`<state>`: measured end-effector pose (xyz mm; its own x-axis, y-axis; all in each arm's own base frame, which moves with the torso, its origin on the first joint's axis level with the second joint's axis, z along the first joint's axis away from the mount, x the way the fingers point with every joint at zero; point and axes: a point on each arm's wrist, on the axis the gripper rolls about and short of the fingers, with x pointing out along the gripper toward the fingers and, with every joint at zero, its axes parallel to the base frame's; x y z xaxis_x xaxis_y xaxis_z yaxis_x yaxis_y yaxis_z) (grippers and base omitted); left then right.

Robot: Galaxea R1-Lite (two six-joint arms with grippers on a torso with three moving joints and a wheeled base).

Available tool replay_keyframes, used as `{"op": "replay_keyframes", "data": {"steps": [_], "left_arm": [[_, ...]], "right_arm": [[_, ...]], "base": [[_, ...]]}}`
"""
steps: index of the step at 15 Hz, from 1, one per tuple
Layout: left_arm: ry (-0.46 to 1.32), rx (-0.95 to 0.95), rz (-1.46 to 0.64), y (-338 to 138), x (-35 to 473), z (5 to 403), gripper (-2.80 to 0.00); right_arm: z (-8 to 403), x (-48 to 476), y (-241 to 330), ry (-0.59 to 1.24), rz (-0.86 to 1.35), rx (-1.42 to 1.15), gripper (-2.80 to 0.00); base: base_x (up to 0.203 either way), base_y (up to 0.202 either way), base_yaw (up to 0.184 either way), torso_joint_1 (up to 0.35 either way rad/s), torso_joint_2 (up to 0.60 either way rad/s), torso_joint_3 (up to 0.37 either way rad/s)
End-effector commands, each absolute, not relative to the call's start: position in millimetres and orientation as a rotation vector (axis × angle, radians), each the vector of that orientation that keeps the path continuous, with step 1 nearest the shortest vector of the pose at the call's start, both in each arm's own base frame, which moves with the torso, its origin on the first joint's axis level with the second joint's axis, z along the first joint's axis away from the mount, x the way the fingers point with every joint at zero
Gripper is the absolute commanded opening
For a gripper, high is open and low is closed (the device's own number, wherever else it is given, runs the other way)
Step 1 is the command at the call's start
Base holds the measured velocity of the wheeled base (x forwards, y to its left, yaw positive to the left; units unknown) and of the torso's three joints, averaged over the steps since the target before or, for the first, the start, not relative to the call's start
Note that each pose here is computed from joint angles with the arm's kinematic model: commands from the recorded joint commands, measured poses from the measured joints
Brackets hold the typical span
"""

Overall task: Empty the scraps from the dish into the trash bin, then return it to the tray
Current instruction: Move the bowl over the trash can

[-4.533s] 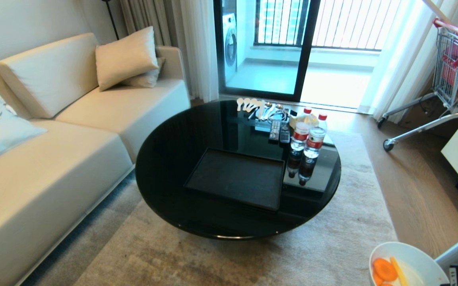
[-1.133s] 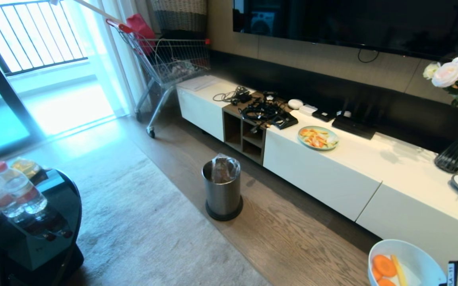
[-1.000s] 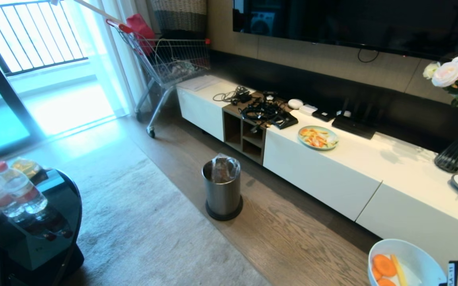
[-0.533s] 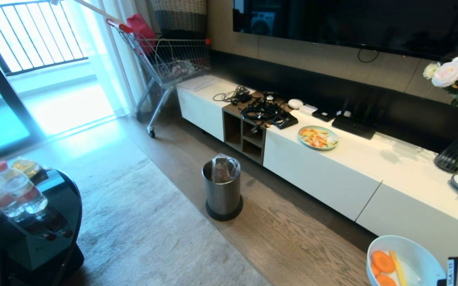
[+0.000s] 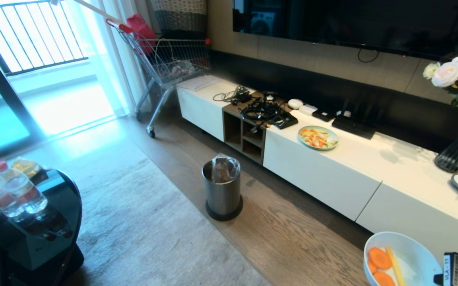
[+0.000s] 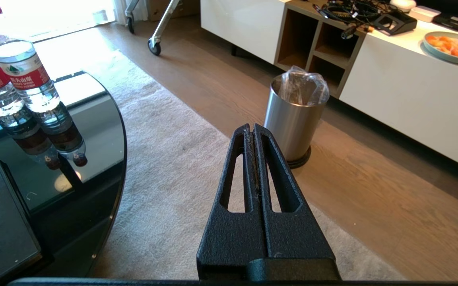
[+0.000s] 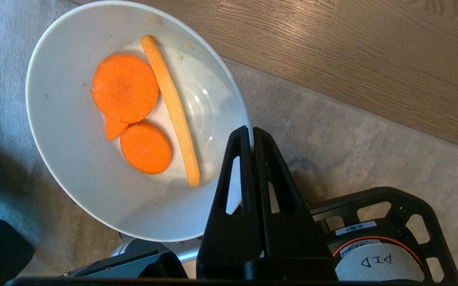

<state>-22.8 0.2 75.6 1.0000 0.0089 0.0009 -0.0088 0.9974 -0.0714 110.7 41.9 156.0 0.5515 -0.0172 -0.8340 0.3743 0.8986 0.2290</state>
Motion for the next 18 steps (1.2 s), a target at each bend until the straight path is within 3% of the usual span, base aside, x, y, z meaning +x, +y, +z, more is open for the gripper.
{"op": "replay_keyframes", "data": {"steps": [1, 6, 18], "left_arm": [[-0.002, -0.072, 0.009, 0.2, -22.8, 75.6, -2.8], [-0.002, -0.071, 0.009, 0.2, -22.8, 75.6, -2.8], [-0.002, -0.071, 0.009, 0.2, -22.8, 75.6, -2.8]], "right_arm": [[154.1, 110.2, 41.7, 0.974, -0.247, 0.407, -2.8], [155.4, 110.6, 43.0, 0.972, -0.239, 0.401, -2.8], [154.9, 110.4, 42.7, 0.975, -0.241, 0.401, -2.8]], "base": [[0.0, 0.0, 0.0, 0.0, 0.0, 0.0], [0.012, 0.0, 0.001, 0.0, 0.0, 0.0], [0.183, 0.0, 0.002, 0.003, 0.0, 0.003]]}}
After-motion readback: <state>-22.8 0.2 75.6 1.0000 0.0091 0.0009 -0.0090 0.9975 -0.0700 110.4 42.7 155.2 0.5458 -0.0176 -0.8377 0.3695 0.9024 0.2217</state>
